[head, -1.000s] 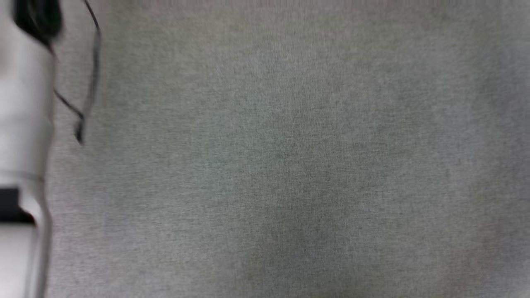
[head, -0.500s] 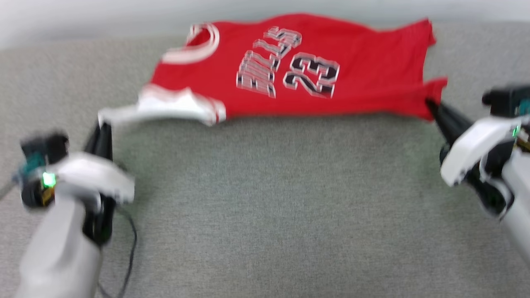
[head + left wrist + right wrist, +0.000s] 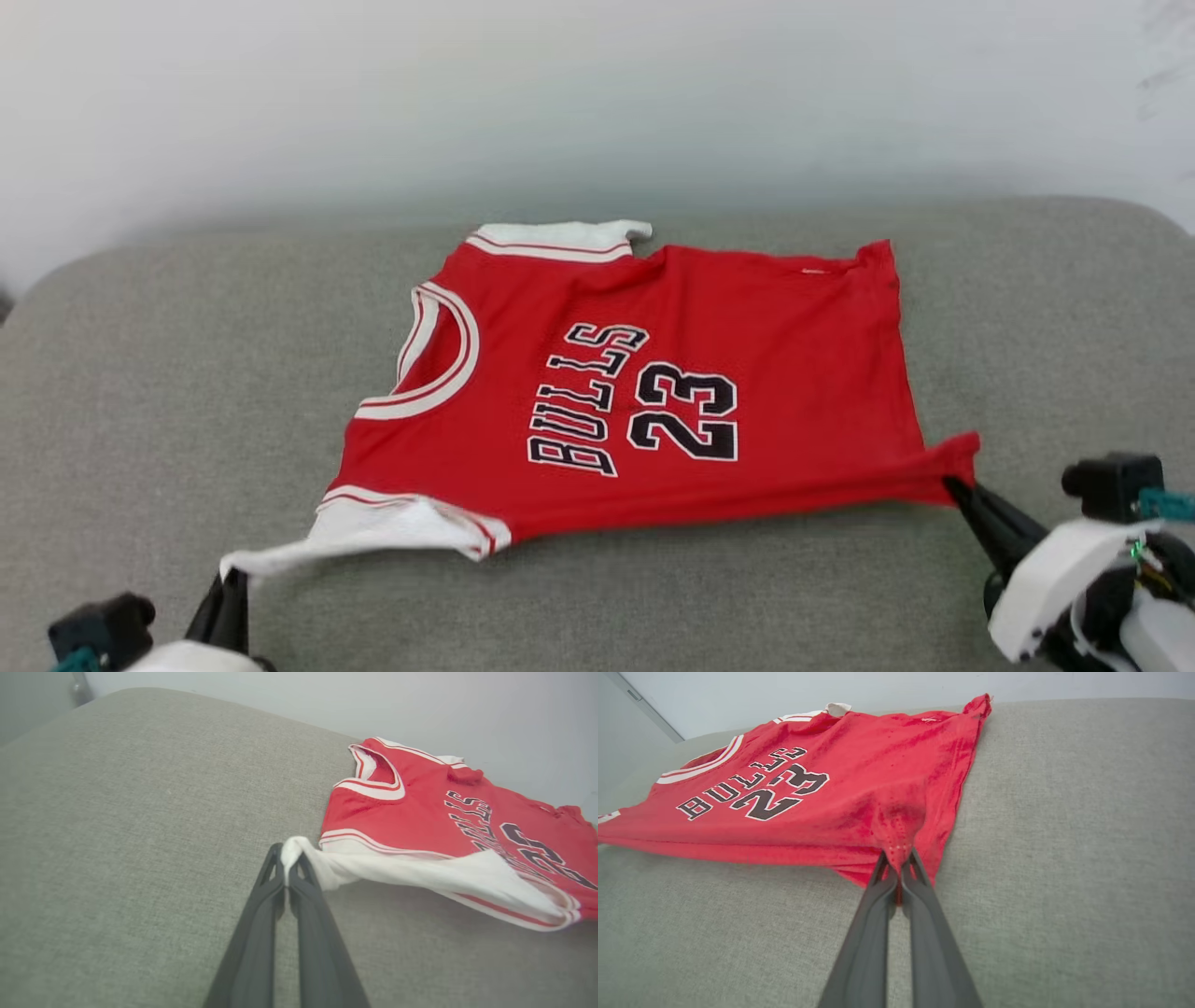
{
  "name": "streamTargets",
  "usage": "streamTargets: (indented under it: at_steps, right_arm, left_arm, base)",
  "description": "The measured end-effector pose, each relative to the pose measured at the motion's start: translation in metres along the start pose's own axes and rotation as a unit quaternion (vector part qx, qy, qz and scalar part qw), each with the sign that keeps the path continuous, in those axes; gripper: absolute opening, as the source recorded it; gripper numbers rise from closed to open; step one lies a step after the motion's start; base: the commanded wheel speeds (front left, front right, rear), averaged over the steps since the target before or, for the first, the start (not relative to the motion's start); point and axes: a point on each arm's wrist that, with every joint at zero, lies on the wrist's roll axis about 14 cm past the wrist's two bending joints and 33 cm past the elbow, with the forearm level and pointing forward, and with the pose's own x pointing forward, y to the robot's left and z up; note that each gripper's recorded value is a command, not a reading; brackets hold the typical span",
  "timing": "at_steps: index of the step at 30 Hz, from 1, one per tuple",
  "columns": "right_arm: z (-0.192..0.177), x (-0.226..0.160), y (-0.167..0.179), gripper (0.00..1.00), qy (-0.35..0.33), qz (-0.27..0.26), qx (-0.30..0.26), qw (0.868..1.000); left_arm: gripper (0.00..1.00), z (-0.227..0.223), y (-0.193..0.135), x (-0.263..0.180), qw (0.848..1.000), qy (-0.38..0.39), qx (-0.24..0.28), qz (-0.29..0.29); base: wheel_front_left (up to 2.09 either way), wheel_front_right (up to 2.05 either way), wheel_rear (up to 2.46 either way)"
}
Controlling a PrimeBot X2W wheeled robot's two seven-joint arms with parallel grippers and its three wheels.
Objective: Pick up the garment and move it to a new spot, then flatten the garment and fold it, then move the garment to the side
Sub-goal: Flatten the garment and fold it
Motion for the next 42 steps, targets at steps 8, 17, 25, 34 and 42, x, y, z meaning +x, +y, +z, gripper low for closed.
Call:
streamTargets:
  at_steps: [8,17,25,34,42]
  right_arm:
    - [-0.027,-0.047,0.009,0.00,0.020,-0.010,0.025,0.999]
    - [-0.022,-0.053,0.013,0.00,0.055,-0.024,0.029,0.998]
    - [-0.010,-0.029,0.014,0.00,0.065,-0.032,0.031,0.997]
    - [-0.016,0.007,0.010,0.00,0.109,-0.028,0.013,0.994]
    - [-0.048,0.023,0.004,0.00,0.152,-0.038,0.027,0.987]
  left_arm:
    - [0.00,0.011,0.004,-0.047,1.000,0.011,0.000,0.021]
    - [0.00,0.019,-0.017,-0.042,1.000,0.027,0.003,0.001]
    - [0.00,0.034,-0.055,0.010,0.998,0.016,0.005,-0.055]
    - [0.00,0.022,-0.077,0.070,0.996,0.046,0.005,-0.081]
    - [0.00,-0.033,-0.075,0.095,0.988,0.132,-0.026,-0.068]
  base:
    - [0.00,0.00,0.00]
    - [0.00,0.00,0.00]
    - [0.00,0.00,0.00]
    - [0.00,0.00,0.00]
    - [0.00,0.00,0.00]
